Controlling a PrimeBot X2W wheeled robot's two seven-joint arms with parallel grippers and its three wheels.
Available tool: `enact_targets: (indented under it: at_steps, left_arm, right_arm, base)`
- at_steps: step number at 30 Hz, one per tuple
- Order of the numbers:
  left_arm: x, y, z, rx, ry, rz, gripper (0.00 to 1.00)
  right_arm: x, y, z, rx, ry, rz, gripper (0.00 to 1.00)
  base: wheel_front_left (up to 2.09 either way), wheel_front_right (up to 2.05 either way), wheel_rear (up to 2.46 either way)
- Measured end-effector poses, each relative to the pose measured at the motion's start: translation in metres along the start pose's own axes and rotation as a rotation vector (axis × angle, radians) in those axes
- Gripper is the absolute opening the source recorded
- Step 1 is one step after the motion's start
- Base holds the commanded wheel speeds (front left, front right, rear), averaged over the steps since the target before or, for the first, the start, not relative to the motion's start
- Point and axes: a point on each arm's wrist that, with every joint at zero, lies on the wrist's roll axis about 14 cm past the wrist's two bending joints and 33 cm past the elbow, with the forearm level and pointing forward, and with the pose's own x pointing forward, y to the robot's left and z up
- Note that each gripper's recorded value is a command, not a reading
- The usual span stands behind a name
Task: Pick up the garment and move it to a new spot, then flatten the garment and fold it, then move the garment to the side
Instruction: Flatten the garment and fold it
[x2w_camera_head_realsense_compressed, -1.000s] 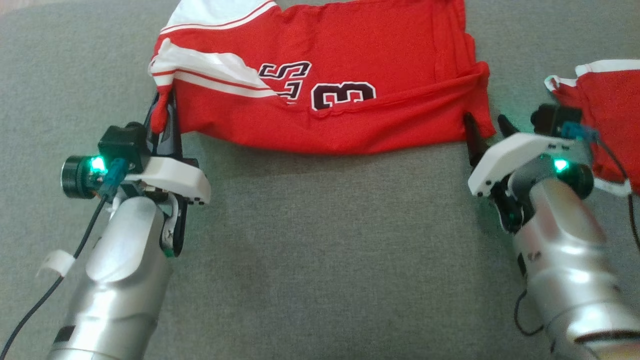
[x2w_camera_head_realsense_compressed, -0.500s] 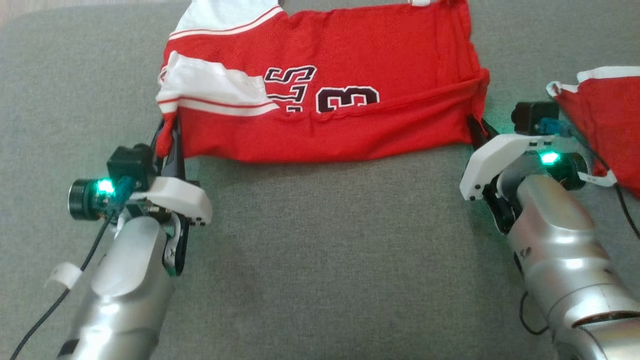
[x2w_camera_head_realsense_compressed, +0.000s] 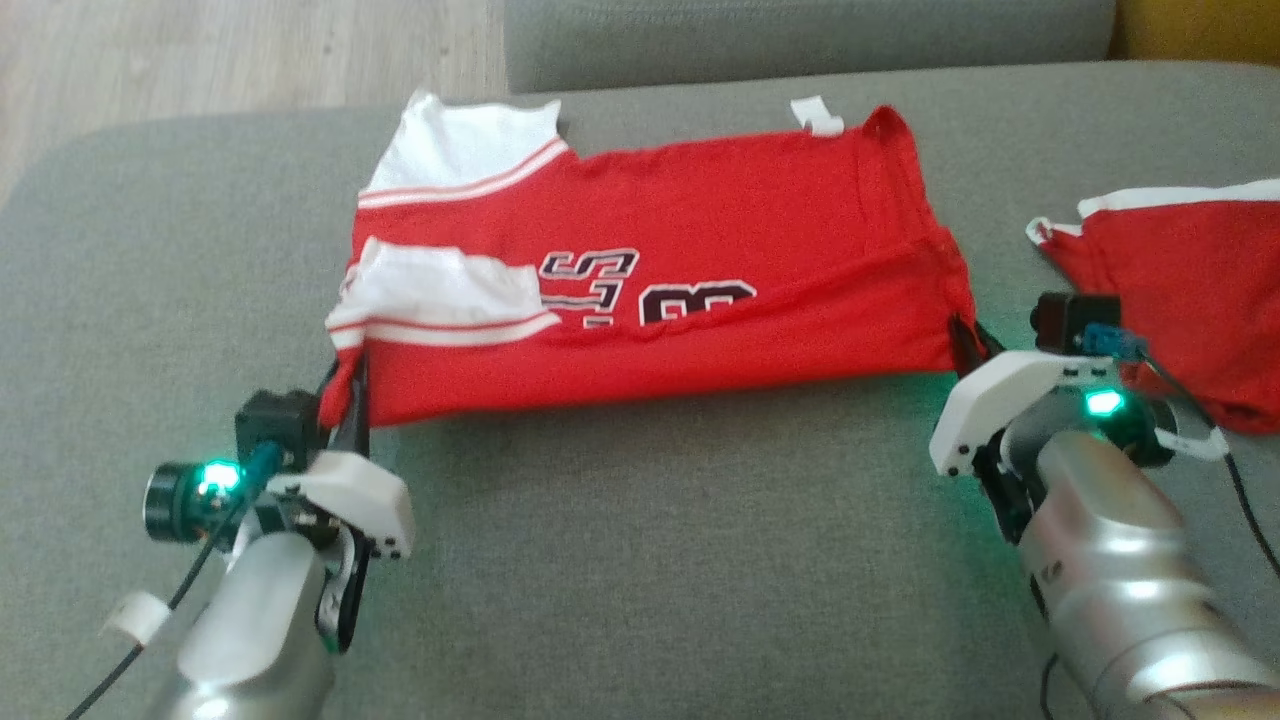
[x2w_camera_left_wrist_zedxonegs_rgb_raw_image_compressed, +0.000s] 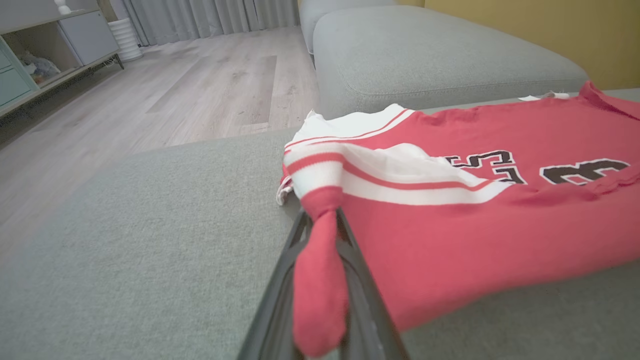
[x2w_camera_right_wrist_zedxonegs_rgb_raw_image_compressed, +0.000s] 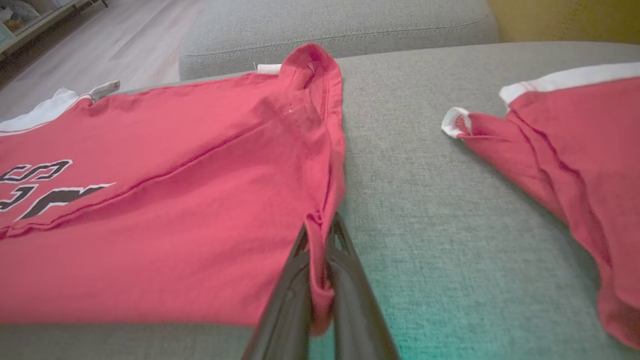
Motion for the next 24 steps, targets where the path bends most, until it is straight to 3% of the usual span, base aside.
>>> enact_targets:
  at_steps: [16,24]
  left_arm:
    - [-0.054,-0.025,-0.019,0.015,0.089,-0.094,0.0]
    - [-0.075,-0.038,-0.033,0.019,0.17,-0.139,0.0]
  right_arm:
    - [-0.051,0.004,-0.039,0.076,0.053,0.012,0.0]
    - [-0.084,-0.011,-0.06,0.113,0.081,-0.037,0.0]
  base:
    - [0.0,0.0,0.0]
    - [0.0,0.0,0.0]
